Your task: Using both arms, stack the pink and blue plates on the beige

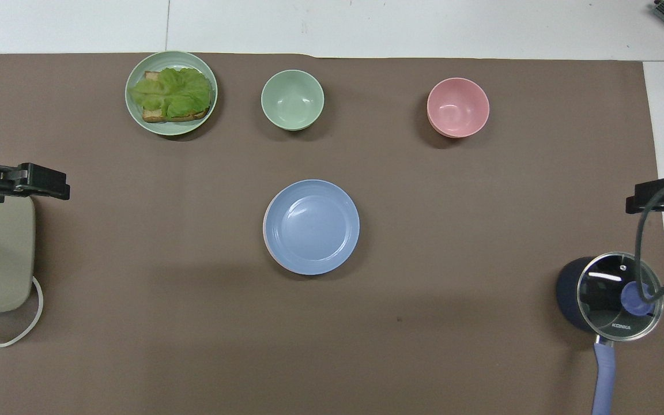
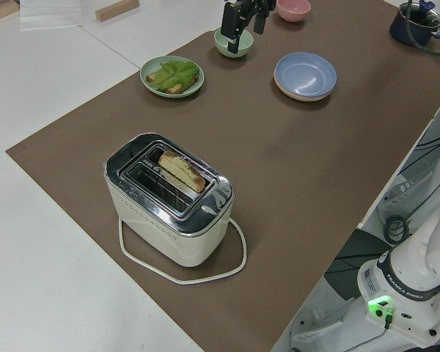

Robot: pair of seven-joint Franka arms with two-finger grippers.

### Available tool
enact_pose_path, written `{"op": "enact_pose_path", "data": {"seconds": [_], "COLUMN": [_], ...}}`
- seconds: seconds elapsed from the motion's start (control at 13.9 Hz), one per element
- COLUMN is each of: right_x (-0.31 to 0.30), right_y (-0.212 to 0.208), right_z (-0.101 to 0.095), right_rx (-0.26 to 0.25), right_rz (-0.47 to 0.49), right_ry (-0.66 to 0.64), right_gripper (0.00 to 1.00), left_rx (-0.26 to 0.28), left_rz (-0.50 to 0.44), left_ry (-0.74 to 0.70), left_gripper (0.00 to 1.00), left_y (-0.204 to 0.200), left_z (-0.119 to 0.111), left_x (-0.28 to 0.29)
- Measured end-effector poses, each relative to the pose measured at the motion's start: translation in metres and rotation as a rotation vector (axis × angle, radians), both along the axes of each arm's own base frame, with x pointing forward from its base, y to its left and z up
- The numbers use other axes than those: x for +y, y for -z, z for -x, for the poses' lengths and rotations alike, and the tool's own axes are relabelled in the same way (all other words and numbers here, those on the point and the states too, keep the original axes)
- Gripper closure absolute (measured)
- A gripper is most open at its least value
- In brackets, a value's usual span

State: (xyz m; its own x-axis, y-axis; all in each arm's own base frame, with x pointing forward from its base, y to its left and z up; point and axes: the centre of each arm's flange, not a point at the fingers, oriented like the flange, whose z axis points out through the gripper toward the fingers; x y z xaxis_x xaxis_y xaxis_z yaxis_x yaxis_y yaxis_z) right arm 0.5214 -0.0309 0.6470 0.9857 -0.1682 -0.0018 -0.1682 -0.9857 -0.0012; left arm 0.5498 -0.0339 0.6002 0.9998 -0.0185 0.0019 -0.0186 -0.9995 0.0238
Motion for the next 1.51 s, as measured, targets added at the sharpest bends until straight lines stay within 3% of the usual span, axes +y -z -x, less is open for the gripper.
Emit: {"op": "enact_pose_path", "data": {"seconds": [0.72, 1.51], "right_x": [0.009, 0.011], "right_y": [-0.001, -0.012], "right_z": [0.002, 0.001], "right_rx": [0.009, -0.018], "right_rz": [0.004, 0.017], "right_ry": [-0.077, -0.107], "right_gripper": [0.0, 0.0], "left_rx": [0.0, 0.0], "left_rz": [0.0, 0.0], "left_ry": [0.0, 0.0], "left_gripper": [0.0, 0.0], "left_y": [0.0, 0.0], "left_z": [0.0, 0.0], "left_x": [0.0, 0.0]}}
